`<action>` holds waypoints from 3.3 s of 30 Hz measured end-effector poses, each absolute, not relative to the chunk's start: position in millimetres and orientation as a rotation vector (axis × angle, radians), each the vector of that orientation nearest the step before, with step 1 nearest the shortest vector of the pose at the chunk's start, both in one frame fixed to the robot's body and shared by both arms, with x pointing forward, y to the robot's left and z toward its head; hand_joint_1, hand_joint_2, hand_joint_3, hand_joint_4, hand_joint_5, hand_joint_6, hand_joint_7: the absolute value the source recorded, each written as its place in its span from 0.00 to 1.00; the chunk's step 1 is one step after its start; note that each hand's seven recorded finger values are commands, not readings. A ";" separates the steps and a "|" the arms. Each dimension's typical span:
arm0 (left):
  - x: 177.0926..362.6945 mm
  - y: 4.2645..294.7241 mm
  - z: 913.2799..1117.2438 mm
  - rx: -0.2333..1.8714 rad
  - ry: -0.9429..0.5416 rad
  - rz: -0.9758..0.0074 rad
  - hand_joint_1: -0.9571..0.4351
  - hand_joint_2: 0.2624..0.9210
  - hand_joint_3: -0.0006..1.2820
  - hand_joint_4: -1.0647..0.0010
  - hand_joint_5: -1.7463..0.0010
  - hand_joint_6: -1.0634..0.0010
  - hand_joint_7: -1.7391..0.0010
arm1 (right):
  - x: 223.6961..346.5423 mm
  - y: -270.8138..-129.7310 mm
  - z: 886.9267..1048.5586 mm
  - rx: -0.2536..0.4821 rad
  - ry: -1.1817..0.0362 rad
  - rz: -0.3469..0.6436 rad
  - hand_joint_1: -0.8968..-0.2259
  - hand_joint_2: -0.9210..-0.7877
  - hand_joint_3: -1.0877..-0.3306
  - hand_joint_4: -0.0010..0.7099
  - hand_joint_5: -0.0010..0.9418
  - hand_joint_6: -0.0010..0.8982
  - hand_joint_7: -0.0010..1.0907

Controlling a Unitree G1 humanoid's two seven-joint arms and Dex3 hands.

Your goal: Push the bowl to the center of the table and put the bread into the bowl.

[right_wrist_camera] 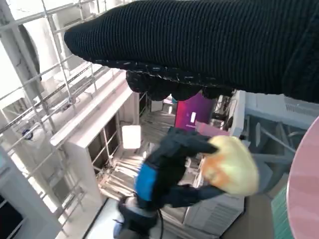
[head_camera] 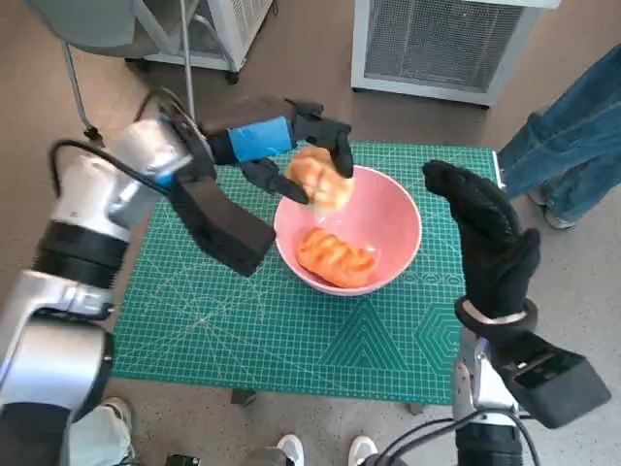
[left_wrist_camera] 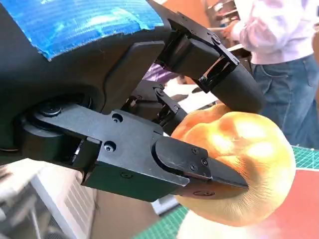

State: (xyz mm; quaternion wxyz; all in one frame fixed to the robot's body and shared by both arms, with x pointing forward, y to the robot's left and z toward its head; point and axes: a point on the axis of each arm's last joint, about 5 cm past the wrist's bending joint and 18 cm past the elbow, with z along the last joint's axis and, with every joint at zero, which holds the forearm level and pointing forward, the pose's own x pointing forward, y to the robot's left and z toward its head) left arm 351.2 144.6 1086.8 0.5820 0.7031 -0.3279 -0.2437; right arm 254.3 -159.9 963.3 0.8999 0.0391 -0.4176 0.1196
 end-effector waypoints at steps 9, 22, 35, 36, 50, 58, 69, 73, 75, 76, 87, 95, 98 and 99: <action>352.3 139.0 1074.5 1.695 -0.622 -0.621 0.44 0.84 0.01 0.69 0.98 0.64 0.93 | 254.0 -158.7 963.6 0.087 -0.866 0.238 0.40 0.00 0.36 0.33 0.04 0.00 0.61; 348.7 143.5 1068.1 1.563 -0.671 -0.688 0.34 0.94 0.02 0.69 0.98 0.61 0.96 | 254.0 -156.9 963.4 0.086 -0.863 0.225 0.39 0.00 0.36 0.33 0.04 0.00 0.61; 337.7 160.5 1073.8 1.240 -0.787 -0.628 0.26 1.00 0.19 0.64 0.99 0.56 0.96 | 254.8 -156.7 962.3 0.089 -0.856 0.222 0.39 0.00 0.38 0.33 0.05 0.00 0.62; 336.2 162.8 1074.4 1.205 -0.795 -0.620 0.25 1.00 0.20 0.65 0.99 0.57 0.96 | 255.0 -156.8 962.6 0.089 -0.855 0.223 0.39 0.00 0.38 0.33 0.05 0.00 0.62; 307.8 190.9 1039.2 0.463 -0.891 -0.329 0.22 1.00 0.39 0.73 1.00 0.71 1.00 | 268.2 -160.8 993.5 0.056 -0.935 0.221 0.42 0.00 0.39 0.33 0.05 0.00 0.63; 290.0 186.6 1006.9 0.260 -0.877 -0.213 0.22 1.00 0.39 0.72 1.00 0.69 0.99 | 282.3 -155.4 1017.2 0.024 -0.994 0.231 0.44 0.00 0.38 0.33 0.05 0.00 0.66; 280.4 183.4 1000.7 0.135 -0.890 -0.222 0.27 1.00 0.33 0.71 0.99 0.64 0.98 | 291.0 -155.2 1023.0 -0.014 -0.995 0.222 0.41 0.00 0.40 0.33 0.04 0.00 0.67; 280.1 180.1 997.4 0.126 -0.877 -0.232 0.27 1.00 0.33 0.70 0.99 0.62 0.97 | 292.9 -154.5 1022.9 -0.013 -0.992 0.220 0.40 0.00 0.40 0.32 0.04 0.00 0.67; 280.4 179.3 995.9 0.128 -0.870 -0.234 0.27 1.00 0.33 0.69 0.99 0.61 0.97 | 293.4 -154.4 1022.8 -0.011 -0.991 0.216 0.39 0.00 0.41 0.32 0.04 0.00 0.67; 280.7 179.2 995.0 0.131 -0.866 -0.234 0.27 1.00 0.33 0.68 0.99 0.60 0.97 | 293.6 -154.3 1022.7 -0.010 -0.991 0.215 0.39 0.00 0.41 0.32 0.04 0.00 0.67; 284.8 177.3 978.4 0.130 -0.788 -0.219 0.37 0.99 0.16 0.56 0.96 0.53 0.95 | 293.6 -156.0 1020.9 -0.009 -1.001 0.198 0.37 0.00 0.41 0.32 0.03 0.00 0.67; 286.2 177.4 969.3 0.120 -0.772 -0.229 0.65 0.96 0.01 0.68 0.67 0.72 0.57 | 293.0 -157.1 1019.2 -0.014 -0.998 0.196 0.37 0.00 0.40 0.32 0.03 0.00 0.65; 286.8 177.4 967.5 0.097 -0.770 -0.235 0.69 0.96 0.00 0.75 0.56 0.76 0.49 | 292.8 -157.4 1018.1 -0.015 -0.997 0.195 0.37 0.00 0.39 0.32 0.03 0.00 0.64; 286.9 177.2 967.1 0.088 -0.770 -0.236 0.69 0.96 0.00 0.76 0.55 0.76 0.48 | 292.8 -157.5 1017.6 -0.016 -0.996 0.195 0.37 0.00 0.39 0.32 0.03 0.00 0.64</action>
